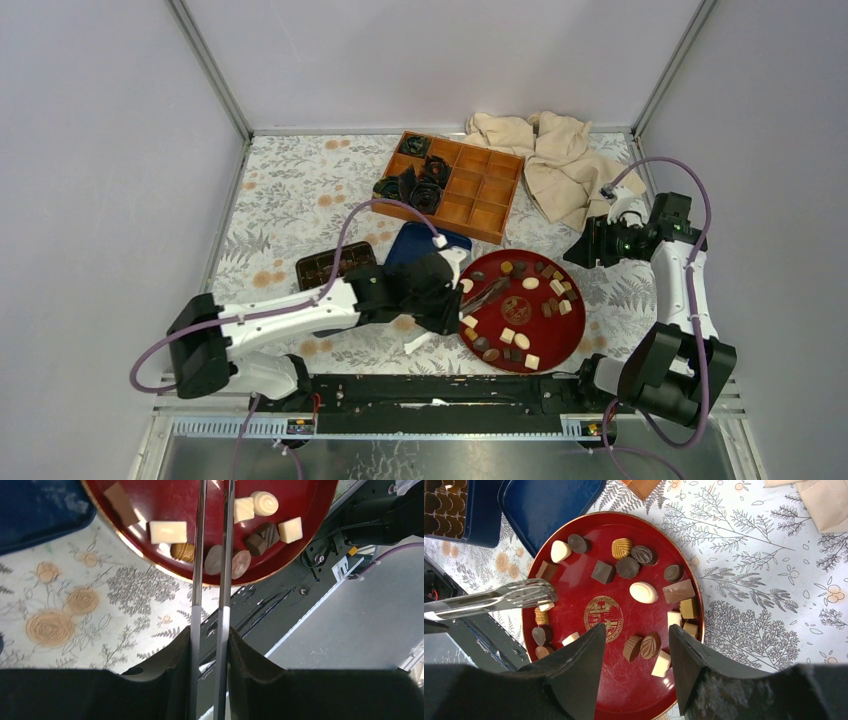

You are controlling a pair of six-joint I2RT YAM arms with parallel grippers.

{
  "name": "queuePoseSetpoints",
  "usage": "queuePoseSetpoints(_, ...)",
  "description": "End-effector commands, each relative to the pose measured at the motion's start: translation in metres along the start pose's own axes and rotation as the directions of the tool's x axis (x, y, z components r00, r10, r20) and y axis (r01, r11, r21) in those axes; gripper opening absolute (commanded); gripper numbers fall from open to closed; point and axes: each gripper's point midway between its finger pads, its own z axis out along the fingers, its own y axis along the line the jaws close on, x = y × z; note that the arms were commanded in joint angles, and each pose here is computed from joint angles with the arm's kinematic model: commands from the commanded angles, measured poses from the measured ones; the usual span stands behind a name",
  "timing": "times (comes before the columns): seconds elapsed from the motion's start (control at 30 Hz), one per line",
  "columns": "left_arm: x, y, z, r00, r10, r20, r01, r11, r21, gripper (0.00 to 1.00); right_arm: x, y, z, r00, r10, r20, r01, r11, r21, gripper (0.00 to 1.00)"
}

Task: Pack the chocolate
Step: Pick up the fake chocolate from the plate.

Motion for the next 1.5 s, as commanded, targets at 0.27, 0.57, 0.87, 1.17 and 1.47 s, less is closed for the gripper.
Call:
queuePoseSetpoints(0.27,-0.047,-0.032,0.013,0.987,0.093,0.131,-0.101,0.993,0.059,0.35,-0.001,0.005,-0.001,1.000,-0.006,0.024,0.006,1.000,-0.017,0.57)
queuePoseSetpoints(0.57,-0.051,0.004,0.029,0.995,0.074,0.059,-0.062,0.979,-0.192,0.37,0.000,0.005,0.000,1.000,-0.005,0.021,0.005,1.000,-0.018,0.59)
queuePoseSetpoints(0.87,-0.049,0.001,0.038,0.985,0.168,-0.030,-0.171,0.967,-0.189,0.43,0.001,0.004,0.000,1.000,-0.003,0.018,0.004,1.000,-0.017,0.60)
queuePoseSetpoints(1.17,-0.040,-0.002,0.044,0.969,0.231,-0.087,-0.242,0.960,-0.138,0.47,0.001,0.004,0.001,1.000,-0.002,0.018,0.003,1.000,-0.019,0.61)
queuePoseSetpoints(1.47,-0.042,0.012,0.051,0.957,0.261,-0.130,-0.284,0.936,-0.209,0.48,0.001,0.004,0.001,1.000,-0.001,0.017,0.002,1.000,-0.020,0.61)
